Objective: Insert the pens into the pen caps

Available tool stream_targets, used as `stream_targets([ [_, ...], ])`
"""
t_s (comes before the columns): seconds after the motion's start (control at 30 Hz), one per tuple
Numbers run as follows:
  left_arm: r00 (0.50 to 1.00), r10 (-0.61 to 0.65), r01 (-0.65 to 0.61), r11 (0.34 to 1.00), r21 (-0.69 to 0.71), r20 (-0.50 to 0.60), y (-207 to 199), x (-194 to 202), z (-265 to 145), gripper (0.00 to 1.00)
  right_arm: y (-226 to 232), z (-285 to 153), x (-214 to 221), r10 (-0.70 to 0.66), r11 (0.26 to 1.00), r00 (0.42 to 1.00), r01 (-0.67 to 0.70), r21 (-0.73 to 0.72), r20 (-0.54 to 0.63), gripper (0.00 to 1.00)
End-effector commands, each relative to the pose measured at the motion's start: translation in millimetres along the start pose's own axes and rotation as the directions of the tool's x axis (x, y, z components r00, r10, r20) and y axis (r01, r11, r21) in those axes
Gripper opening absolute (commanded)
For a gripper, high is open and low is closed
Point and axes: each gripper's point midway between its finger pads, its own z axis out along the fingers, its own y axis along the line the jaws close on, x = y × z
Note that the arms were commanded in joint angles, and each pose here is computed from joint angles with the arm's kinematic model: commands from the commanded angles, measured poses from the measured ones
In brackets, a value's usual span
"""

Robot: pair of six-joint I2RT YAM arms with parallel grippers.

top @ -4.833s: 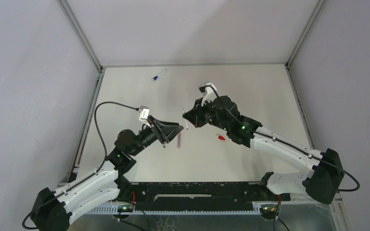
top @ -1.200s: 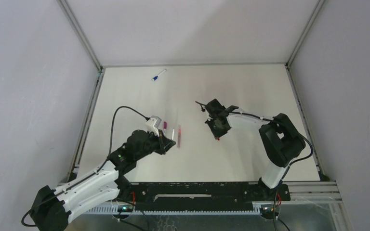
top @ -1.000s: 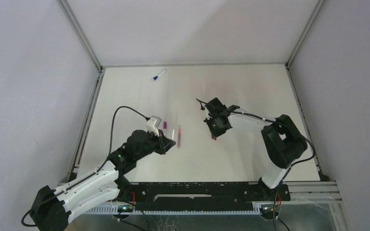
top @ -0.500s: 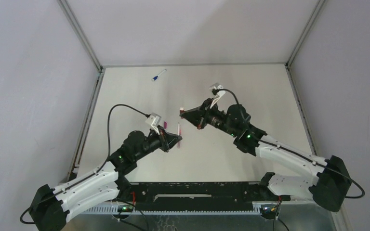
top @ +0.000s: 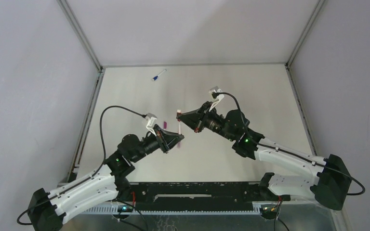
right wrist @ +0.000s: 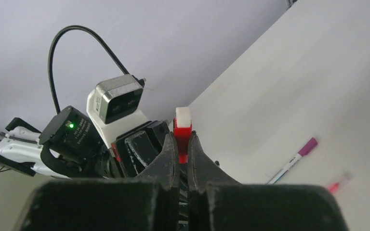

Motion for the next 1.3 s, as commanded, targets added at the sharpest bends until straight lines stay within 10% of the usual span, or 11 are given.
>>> stream_targets([
  [0.0,0.999,-0.009,0.008,0.999,0.032,0.046,-10,-12,0,0.00,8,-2,-22,-0.012,1.000,0.997,0.014,-0.016,0.072,0.00],
  [1.27,0.999,0.014,-0.014,1.000,0.009,0.042,-8,-14,-4,0.00,-15,11,-1,0.001,1.000,1.000,-0.001,0.001,-0.006,0.00],
])
